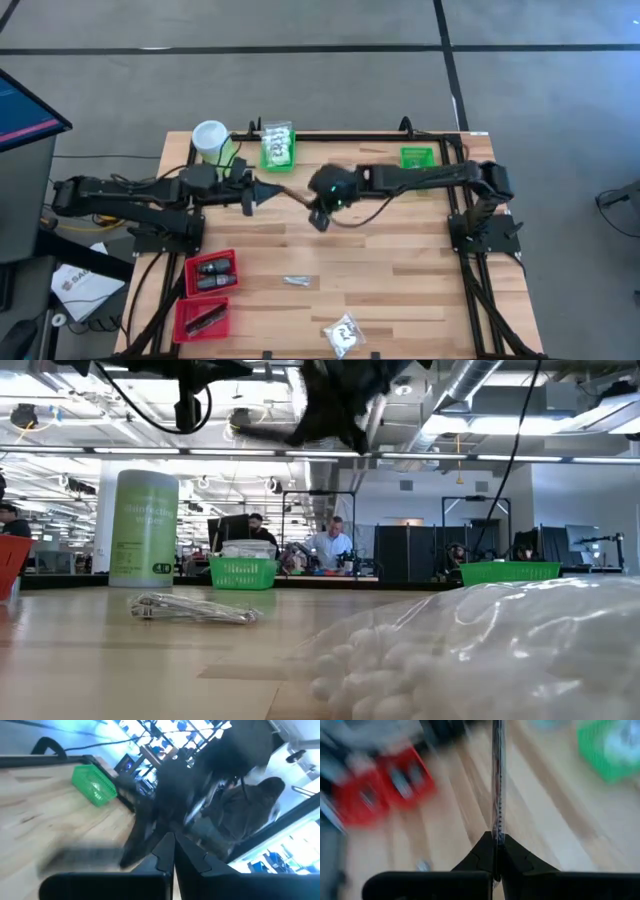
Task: Pick & Place Travel size toiletries
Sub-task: Put the black comb into the bottom red basket
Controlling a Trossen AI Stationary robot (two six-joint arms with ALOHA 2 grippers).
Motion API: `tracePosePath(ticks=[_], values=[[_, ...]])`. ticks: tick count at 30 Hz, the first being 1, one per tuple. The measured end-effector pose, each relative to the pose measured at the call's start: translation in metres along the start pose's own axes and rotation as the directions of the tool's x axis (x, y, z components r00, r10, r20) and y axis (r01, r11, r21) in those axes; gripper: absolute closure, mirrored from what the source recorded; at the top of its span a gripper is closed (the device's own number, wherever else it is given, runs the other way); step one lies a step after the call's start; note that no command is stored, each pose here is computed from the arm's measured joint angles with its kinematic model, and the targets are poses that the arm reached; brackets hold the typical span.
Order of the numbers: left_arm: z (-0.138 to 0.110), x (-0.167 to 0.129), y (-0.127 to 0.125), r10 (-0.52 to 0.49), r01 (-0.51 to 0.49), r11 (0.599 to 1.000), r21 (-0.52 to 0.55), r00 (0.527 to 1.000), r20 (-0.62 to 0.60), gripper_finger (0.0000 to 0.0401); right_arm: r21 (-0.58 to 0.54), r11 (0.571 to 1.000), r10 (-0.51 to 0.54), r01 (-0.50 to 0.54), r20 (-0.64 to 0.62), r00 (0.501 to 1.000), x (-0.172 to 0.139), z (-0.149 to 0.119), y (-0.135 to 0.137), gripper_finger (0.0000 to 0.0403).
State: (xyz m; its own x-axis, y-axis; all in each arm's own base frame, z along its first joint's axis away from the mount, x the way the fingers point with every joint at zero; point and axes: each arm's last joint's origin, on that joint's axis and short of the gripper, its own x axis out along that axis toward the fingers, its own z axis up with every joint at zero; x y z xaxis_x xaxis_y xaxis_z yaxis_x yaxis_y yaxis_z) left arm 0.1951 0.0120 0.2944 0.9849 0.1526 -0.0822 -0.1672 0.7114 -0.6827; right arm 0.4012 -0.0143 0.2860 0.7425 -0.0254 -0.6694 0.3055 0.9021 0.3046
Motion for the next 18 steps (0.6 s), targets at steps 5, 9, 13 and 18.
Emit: tracePosePath(ticks=[5,9,13,18], values=[[-0.002,0.0,-0.005,-0.034,0.034,0.999,0.004,0.999,-0.003,0.0401,0.077,0.991,0.093,-0.113,0.222,0.971,-0.039,0.03,0.0,0.0401],[0.003,-0.001,-0.012,-0.101,0.101,0.995,-0.002,0.993,0.056,0.0399,0.072,0.979,0.154,-0.192,0.364,0.919,-0.066,0.045,0.005,0.0401],[0.014,-0.004,-0.022,-0.222,0.22,0.975,0.031,0.964,0.15,0.0385,0.054,0.964,0.206,-0.259,0.459,0.864,-0.086,0.053,0.013,0.0401],[0.027,-0.01,-0.033,-0.337,0.335,0.94,0.055,0.897,0.285,0.0339,0.042,0.943,0.26,-0.331,0.531,0.806,-0.102,0.058,0.023,0.0401]])
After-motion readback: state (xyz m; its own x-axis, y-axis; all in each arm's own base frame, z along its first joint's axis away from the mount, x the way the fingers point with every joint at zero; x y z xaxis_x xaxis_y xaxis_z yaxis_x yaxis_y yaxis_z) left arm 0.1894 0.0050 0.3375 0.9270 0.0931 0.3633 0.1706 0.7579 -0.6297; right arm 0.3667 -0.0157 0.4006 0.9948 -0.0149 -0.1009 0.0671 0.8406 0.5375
